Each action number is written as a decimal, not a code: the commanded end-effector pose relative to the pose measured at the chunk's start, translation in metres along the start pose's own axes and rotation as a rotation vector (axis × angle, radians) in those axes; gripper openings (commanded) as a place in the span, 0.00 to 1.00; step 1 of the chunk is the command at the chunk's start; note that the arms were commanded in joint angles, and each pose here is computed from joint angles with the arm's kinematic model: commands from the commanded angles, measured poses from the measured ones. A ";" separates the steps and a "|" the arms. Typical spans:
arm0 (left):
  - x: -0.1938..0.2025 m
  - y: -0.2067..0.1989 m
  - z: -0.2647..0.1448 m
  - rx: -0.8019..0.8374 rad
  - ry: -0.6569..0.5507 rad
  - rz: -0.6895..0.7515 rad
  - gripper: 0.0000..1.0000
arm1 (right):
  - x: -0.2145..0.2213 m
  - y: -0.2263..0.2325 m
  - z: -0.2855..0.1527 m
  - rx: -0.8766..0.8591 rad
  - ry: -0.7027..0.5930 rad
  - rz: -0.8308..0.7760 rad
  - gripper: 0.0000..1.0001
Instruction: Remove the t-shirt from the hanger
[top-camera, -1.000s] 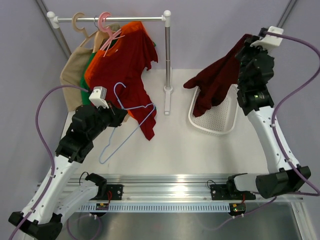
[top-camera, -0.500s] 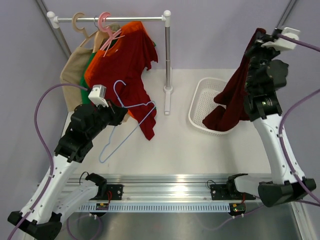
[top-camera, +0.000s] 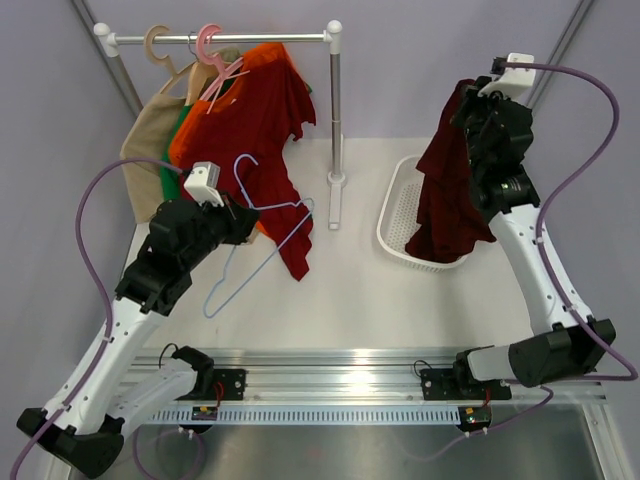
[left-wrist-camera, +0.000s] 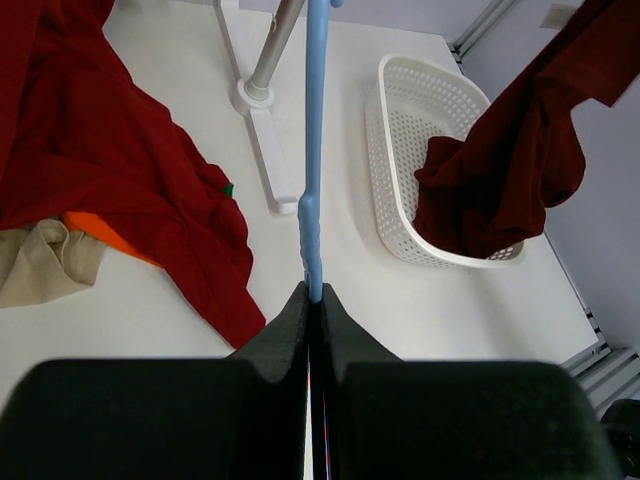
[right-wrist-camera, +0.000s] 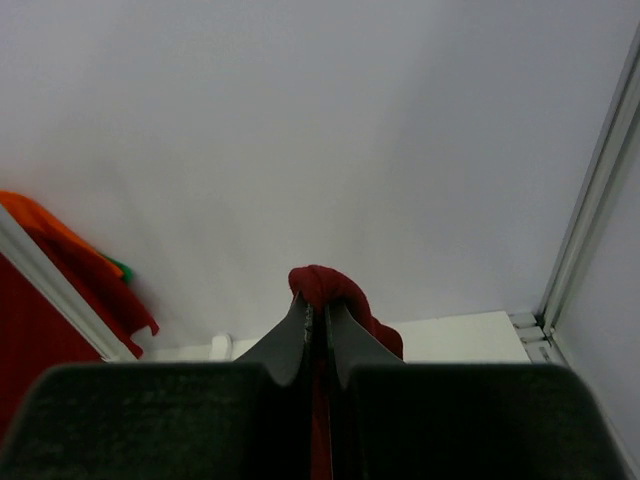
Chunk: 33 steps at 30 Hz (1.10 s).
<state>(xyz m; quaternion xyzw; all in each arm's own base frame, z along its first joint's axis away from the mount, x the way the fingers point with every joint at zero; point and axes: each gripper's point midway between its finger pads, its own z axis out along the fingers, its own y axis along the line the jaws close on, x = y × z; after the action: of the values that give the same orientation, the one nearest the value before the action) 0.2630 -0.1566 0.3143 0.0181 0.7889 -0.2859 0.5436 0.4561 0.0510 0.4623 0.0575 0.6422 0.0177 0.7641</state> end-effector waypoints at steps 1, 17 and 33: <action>-0.053 -0.025 -0.002 0.054 -0.154 0.014 0.00 | -0.073 -0.002 -0.035 -0.018 -0.168 0.120 0.00; -0.179 -0.060 0.030 -0.005 -0.409 0.183 0.00 | 0.116 0.014 -0.070 -0.066 0.271 0.344 0.74; -0.238 -0.042 0.125 -0.237 -0.484 0.323 0.00 | 0.104 0.029 -0.168 -0.261 0.304 0.471 0.68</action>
<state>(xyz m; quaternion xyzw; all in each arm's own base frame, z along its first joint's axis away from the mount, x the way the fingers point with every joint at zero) 0.4516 -0.1992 0.4436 0.0436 0.7114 -0.1167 0.6917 0.3234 0.0884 0.3466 0.1152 0.6970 0.2525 0.6611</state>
